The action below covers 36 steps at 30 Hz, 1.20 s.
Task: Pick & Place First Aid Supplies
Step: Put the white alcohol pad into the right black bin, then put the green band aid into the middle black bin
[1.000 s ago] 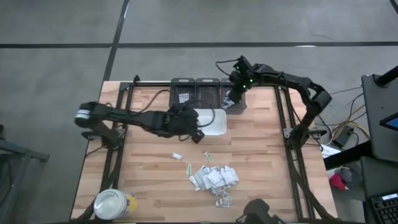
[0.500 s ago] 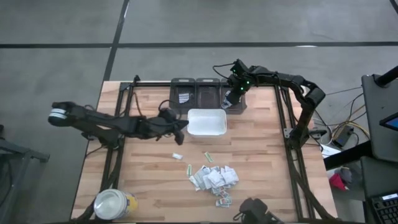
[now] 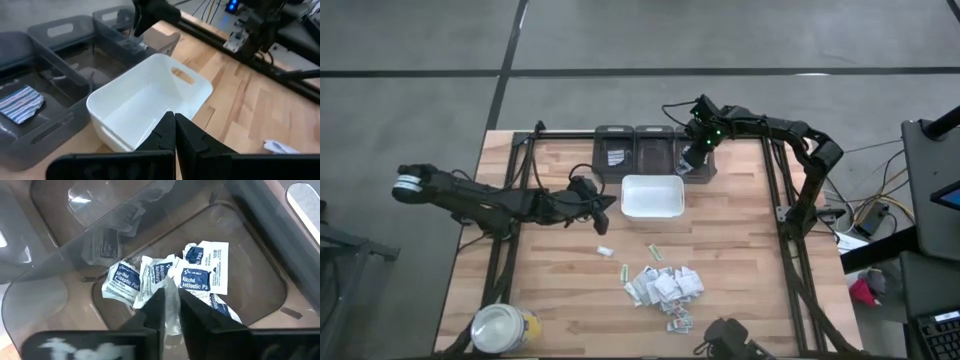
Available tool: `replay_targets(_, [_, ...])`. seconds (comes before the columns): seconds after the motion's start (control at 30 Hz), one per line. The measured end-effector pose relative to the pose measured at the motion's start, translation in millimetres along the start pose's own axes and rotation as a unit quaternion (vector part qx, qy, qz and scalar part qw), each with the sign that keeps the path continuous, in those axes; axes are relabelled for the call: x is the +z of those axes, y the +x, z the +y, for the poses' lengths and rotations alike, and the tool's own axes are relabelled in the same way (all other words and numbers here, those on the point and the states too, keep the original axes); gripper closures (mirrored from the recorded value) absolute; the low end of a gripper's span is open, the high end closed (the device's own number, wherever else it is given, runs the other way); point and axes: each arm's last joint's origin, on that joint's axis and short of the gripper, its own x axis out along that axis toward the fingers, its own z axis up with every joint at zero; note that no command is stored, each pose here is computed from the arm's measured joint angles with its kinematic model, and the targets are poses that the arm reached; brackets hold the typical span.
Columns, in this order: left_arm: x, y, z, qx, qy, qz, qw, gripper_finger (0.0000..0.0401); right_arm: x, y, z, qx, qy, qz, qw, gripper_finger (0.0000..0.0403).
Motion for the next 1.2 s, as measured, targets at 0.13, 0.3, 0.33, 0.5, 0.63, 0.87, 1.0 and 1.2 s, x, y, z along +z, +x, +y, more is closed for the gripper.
replay_targets(0.13, [-3, 1, 1, 0.002, 0.001, 0.003, 1.000, 0.0401, 0, -1, 0, 0.000, 0.000, 0.002, 1.000, 0.0303])
replay_targets(0.3, [-3, 0, 1, -0.006, 0.006, 0.008, 1.000, 0.0401, 5, -15, 3, 0.000, 0.002, 0.006, 1.000, 0.0269])
replay_targets(0.33, [-3, 0, 1, -0.009, 0.008, 0.010, 1.000, 0.0401, 6, -19, 3, -0.001, 0.002, 0.002, 1.000, 0.0266])
replay_targets(0.5, [-4, 0, 0, -0.018, 0.010, 0.017, 1.000, 0.0401, 8, -45, 8, -0.016, -0.004, -0.025, 1.000, 0.0263])
replay_targets(0.63, [-4, 0, 0, -0.033, 0.010, 0.026, 0.999, 0.0401, 1, -73, 15, -0.019, -0.007, -0.043, 0.999, 0.0273])
replay_targets(0.87, [-5, 0, -1, -0.047, 0.010, 0.034, 0.998, 0.0401, -24, -126, 46, -0.010, -0.036, -0.068, 0.997, 0.0284])
replay_targets(1.0, [-7, -1, -4, -0.063, 0.012, 0.043, 0.997, 0.0401, -44, -149, 68, 0.004, -0.068, -0.101, 0.993, 0.0284])
replay_targets(1.2, [-11, -6, -12, -0.083, 0.020, 0.050, 0.995, 0.0401, -87, -163, 90, 0.031, -0.077, -0.125, 0.989, 0.0279])
